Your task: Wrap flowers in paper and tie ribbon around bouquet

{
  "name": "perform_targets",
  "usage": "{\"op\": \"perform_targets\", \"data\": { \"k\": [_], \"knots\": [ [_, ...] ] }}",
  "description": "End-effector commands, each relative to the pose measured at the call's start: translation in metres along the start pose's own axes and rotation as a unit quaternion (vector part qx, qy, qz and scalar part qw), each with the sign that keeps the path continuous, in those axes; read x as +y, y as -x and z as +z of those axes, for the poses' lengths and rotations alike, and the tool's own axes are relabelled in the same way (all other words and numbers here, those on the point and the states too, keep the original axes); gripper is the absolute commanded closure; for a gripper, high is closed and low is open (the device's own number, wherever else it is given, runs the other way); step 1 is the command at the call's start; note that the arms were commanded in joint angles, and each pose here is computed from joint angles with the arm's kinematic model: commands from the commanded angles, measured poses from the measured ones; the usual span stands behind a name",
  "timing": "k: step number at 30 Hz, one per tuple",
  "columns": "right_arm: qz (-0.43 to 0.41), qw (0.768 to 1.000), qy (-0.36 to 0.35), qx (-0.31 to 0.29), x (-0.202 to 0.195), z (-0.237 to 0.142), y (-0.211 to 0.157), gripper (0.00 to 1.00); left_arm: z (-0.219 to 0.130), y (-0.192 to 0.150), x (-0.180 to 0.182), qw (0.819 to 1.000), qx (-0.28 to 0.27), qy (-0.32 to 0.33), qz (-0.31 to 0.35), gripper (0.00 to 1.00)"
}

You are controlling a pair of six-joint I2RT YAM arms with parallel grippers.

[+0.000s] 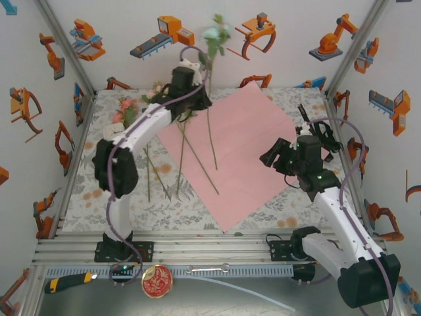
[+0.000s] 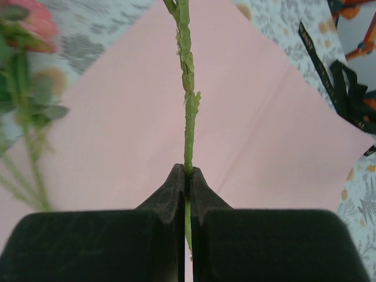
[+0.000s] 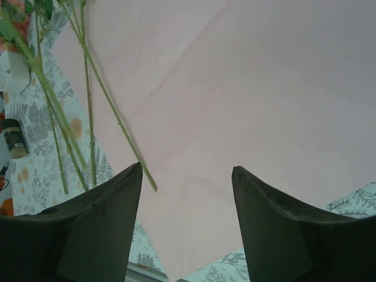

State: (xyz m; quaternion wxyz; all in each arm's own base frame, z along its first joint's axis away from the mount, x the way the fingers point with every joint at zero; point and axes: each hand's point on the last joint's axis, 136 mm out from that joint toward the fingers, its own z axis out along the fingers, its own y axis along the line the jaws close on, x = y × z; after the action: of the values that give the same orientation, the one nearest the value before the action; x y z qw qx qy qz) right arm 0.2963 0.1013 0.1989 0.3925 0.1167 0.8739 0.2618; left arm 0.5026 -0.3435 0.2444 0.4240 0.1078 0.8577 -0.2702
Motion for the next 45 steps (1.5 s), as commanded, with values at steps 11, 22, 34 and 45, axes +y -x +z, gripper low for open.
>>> {"op": "perform_targets", "data": {
  "k": [11, 22, 34, 45],
  "knots": [
    [-0.019, 1.000, 0.008, 0.020, 0.001, 0.012, -0.006, 0.40, 0.110, -0.099, -0.015, 0.992, 0.114, 0.048, 0.012, 1.00],
    [-0.027, 1.000, 0.005, 0.014, 0.001, 0.006, -0.005, 0.40, 0.102, -0.088, -0.009, 0.993, 0.095, 0.062, 0.040, 0.68],
    [-0.024, 1.000, 0.004, 0.010, -0.001, -0.001, -0.008, 0.40, -0.047, -0.075, 0.168, 0.950, 0.011, 0.277, -0.142, 0.70],
    [-0.017, 1.000, -0.002, 0.012, -0.003, 0.001, -0.009, 0.40, -0.014, -0.119, 0.187, 0.928, 0.052, 0.278, -0.243, 0.59]
  ]
}}
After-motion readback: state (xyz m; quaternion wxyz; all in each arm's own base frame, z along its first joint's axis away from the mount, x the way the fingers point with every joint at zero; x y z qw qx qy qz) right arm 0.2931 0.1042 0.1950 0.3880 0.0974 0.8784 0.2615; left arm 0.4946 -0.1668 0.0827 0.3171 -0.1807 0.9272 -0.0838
